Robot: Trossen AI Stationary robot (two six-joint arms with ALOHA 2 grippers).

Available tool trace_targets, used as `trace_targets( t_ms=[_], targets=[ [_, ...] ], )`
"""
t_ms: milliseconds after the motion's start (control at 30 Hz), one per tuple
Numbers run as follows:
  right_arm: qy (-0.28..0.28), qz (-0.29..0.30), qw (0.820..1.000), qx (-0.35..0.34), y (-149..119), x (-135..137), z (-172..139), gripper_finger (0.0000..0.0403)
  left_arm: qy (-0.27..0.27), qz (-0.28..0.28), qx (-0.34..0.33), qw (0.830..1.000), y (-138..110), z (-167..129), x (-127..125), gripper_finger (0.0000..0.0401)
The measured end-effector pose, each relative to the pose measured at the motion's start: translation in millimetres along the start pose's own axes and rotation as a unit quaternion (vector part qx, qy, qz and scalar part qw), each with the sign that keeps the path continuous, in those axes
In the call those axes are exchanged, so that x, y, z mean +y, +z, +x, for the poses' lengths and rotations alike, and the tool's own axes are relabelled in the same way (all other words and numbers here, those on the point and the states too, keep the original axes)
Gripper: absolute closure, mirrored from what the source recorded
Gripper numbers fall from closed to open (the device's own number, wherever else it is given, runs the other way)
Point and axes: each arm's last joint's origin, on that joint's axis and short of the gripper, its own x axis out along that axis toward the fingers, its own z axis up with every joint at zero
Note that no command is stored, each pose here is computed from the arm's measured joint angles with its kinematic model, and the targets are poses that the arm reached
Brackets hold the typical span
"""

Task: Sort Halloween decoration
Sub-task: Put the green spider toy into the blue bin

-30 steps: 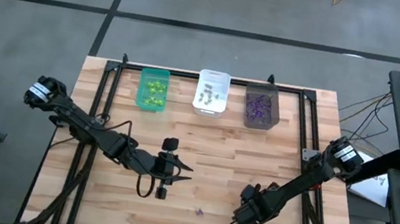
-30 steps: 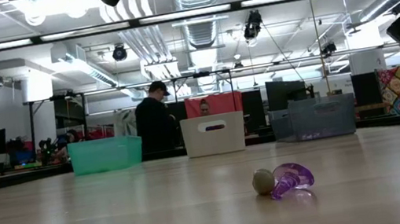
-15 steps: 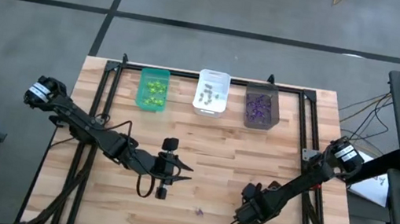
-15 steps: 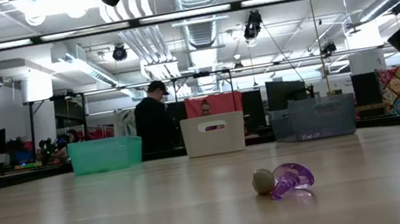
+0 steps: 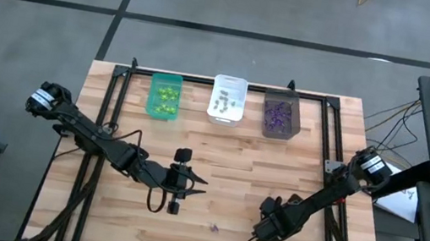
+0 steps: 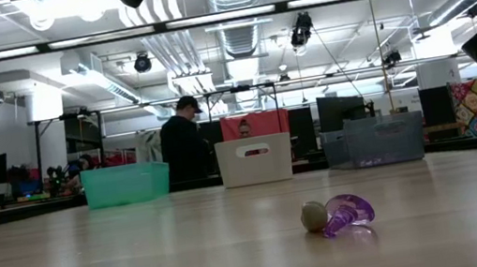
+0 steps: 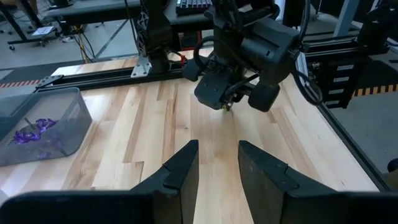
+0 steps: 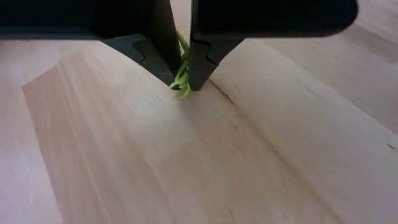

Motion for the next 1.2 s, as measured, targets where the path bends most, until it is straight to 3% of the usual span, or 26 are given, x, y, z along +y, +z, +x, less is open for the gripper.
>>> trace_targets(
  t_ms=[133, 300, 500, 767, 933, 1200],
  targets=[
    [0.011, -0.01, 1.0, -0.014, -0.9, -2.5, -7.0, 0.039, 0.0, 0.0, 0.0, 1.0, -0.1, 0.0, 0.0, 0.0306],
    [0.06, -0.026, 0.994, -0.087, 0.3, -6.3, -30.9, 0.039, 0.0, -0.002, -0.005, 1.0, 1.9, -1.3, 0.5, 0.0306],
    [0.129, -0.044, 0.968, -0.209, 18.0, -10.8, -60.9, 0.039, -0.002, -0.013, -0.034, 0.999, 19.3, -9.7, 2.9, 0.0306],
    [0.167, -0.091, 0.927, -0.322, 85.3, -19.3, -78.3, 0.039, 0.02, -0.014, -0.06, 0.998, 32.8, -25.9, 10.3, 0.0306],
    [0.178, -0.106, 0.893, -0.4, 135.9, -33.5, -87.0, 0.039, 0.041, -0.015, -0.061, 0.997, 36.6, -35.4, 14.6, 0.0306],
    [0.147, -0.126, 0.834, -0.517, 200.8, -61.3, -116.1, 0.039, 0.057, -0.009, -0.051, 0.997, 39.8, -50.6, 20.7, 0.0306]
  ],
)
